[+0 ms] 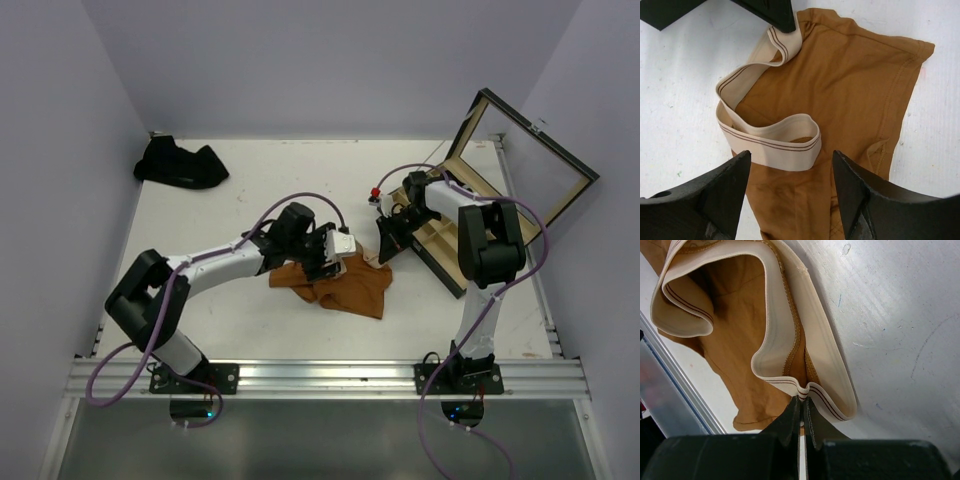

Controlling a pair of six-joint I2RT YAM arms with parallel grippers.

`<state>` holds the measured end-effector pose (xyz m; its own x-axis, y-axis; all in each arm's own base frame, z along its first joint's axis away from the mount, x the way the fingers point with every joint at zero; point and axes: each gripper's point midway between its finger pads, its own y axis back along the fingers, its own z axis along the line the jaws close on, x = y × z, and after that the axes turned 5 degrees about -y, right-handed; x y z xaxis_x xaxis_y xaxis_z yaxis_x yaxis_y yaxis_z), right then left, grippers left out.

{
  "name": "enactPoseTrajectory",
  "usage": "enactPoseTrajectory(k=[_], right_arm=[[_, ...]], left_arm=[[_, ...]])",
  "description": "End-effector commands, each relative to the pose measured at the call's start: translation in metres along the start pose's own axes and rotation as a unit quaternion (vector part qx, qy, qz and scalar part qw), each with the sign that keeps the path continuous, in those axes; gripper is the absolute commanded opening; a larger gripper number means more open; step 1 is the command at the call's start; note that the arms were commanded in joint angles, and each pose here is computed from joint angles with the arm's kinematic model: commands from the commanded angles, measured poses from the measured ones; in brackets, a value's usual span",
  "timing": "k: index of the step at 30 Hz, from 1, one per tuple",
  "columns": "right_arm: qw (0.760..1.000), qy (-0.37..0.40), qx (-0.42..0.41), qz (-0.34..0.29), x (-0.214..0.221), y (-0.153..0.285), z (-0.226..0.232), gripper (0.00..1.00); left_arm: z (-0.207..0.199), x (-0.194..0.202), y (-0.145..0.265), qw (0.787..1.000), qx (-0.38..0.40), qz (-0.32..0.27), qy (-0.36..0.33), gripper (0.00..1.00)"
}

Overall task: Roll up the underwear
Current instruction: Flatten the underwear

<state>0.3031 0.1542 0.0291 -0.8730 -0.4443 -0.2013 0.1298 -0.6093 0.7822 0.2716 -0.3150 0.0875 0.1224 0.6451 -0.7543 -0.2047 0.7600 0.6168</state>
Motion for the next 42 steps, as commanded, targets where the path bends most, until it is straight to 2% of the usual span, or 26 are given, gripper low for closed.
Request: enactPoseTrajectory(k=[1,9,12,13,15,18,19,22,27,31,34,38,42], right_arm=[[1.0,0.014,0.004,-0.024,-0.01,0.012,0.008,0.0],[1.0,0.012,0.002,-0.026,-0.012,0.011,0.007,0.0],[1.0,0.012,0.003,-0.025,-0.012,0.011,0.007,0.0],[1.0,0.012,0.003,-0.025,-0.012,0.011,0.007,0.0],[1.0,0.011,0.002,-0.025,-0.012,0.011,0.008,0.0],[0.999,0.016,0.005,-0.028,-0.014,0.014,0.008,0.0],[0.999,0.021,0.006,-0.028,-0.014,0.015,0.008,0.0],[0.999,0.033,0.007,-0.03,-0.014,0.02,0.013,0.0],[0.991,0.105,0.015,-0.083,-0.028,0.058,0.043,0.0],[0.97,0.187,0.059,-0.143,-0.05,0.103,0.065,0.0],[0.945,0.249,0.086,-0.194,-0.066,0.136,0.086,0.0],[0.908,0.315,0.115,-0.251,-0.074,0.167,0.109,0.0],[0.874,0.384,0.131,-0.266,-0.055,0.179,0.128,0.0]], left_arm=[[0.004,-0.013,-0.006,0.999,-0.009,-0.024,-0.028,0.69],[-0.002,0.001,-0.024,1.0,-0.009,0.007,-0.029,0.66],[0.002,0.006,-0.028,0.999,-0.018,0.016,-0.026,0.53],[0.003,0.007,-0.029,0.999,-0.02,0.019,-0.025,0.45],[0.006,0.007,-0.027,0.999,-0.029,0.023,-0.024,0.39],[0.012,0.005,-0.018,0.998,-0.051,0.027,-0.028,0.21],[0.015,-0.001,-0.011,0.998,-0.058,0.022,-0.031,0.11],[0.016,-0.006,0.004,0.997,-0.07,0.022,-0.022,0.0],[0.025,-0.016,0.043,0.997,-0.068,0.014,0.019,0.0],[0.085,-0.022,0.112,0.99,-0.13,-0.003,0.053,0.0],[0.11,-0.022,0.153,0.987,-0.154,-0.007,0.046,0.0],[0.111,-0.021,0.184,0.985,-0.173,-0.009,0.028,0.0],[0.087,-0.031,0.211,0.985,-0.171,-0.028,0.002,0.0]])
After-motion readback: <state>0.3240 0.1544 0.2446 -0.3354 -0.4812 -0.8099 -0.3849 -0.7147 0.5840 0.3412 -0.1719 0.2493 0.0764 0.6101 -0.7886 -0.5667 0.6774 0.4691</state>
